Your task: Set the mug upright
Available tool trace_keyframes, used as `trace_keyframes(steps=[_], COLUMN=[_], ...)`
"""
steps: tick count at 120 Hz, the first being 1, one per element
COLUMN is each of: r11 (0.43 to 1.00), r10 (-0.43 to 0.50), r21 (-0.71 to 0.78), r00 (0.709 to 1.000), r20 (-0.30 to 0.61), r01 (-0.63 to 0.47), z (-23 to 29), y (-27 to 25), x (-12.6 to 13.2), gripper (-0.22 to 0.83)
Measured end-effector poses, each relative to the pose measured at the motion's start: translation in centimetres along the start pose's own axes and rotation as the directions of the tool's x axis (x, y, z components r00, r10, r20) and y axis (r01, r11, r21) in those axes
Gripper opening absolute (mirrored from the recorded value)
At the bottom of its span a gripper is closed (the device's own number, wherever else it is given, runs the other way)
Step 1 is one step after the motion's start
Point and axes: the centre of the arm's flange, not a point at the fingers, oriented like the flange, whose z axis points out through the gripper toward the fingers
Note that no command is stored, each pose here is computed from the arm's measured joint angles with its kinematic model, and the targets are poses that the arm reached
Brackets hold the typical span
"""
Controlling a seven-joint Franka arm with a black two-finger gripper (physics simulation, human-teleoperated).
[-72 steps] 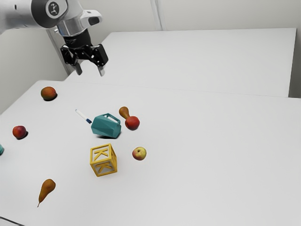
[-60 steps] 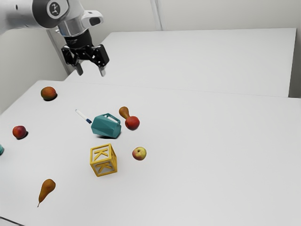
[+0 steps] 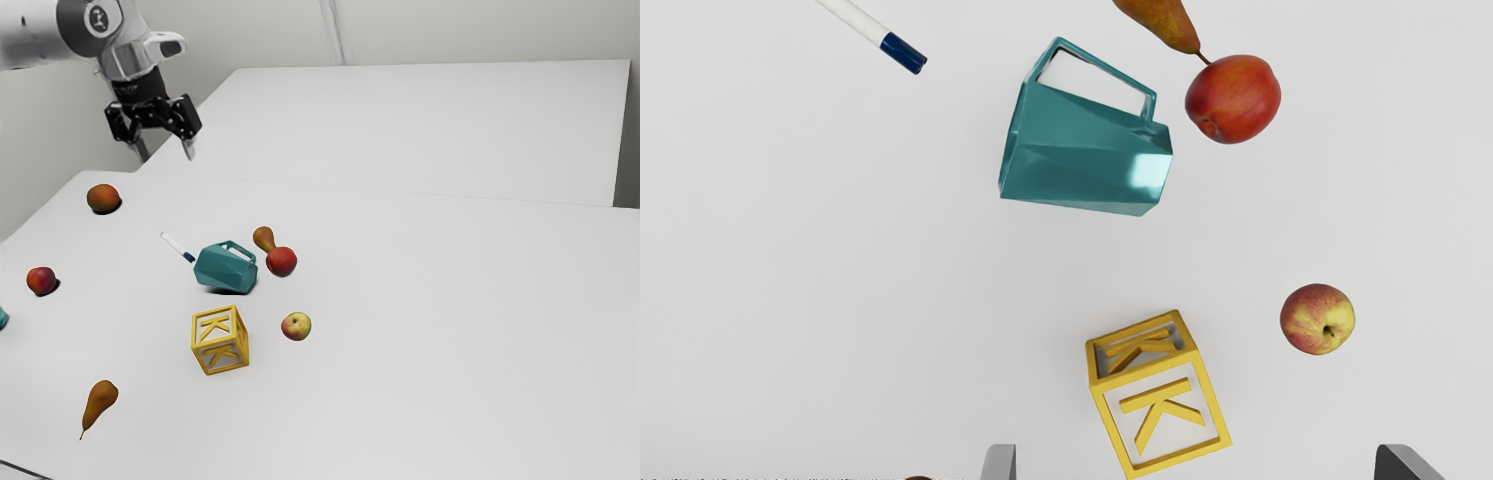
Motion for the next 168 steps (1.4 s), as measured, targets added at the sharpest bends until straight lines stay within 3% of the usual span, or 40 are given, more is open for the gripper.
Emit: trace_keyframes(steps=[30, 56, 129, 168], r11=[0.995, 0.981, 0.888, 0.821], r10=[-0.030, -0.011, 0.116, 0.155], r21=[-0.093, -0.194, -0.448, -0.552], r00=[0.997, 0.997, 0.993, 0.987], r20=[0.069, 0.071, -0.007, -0.033], r01=[0.036, 0.024, -0.107, -0.147], z=[4.3, 8.3, 20.5, 27.0], y=[-6.2, -10.5, -14.6, -14.3], x=[2.4, 4.5, 8.1, 7.7], gripper=[0.60, 0.59, 0.59, 0.59])
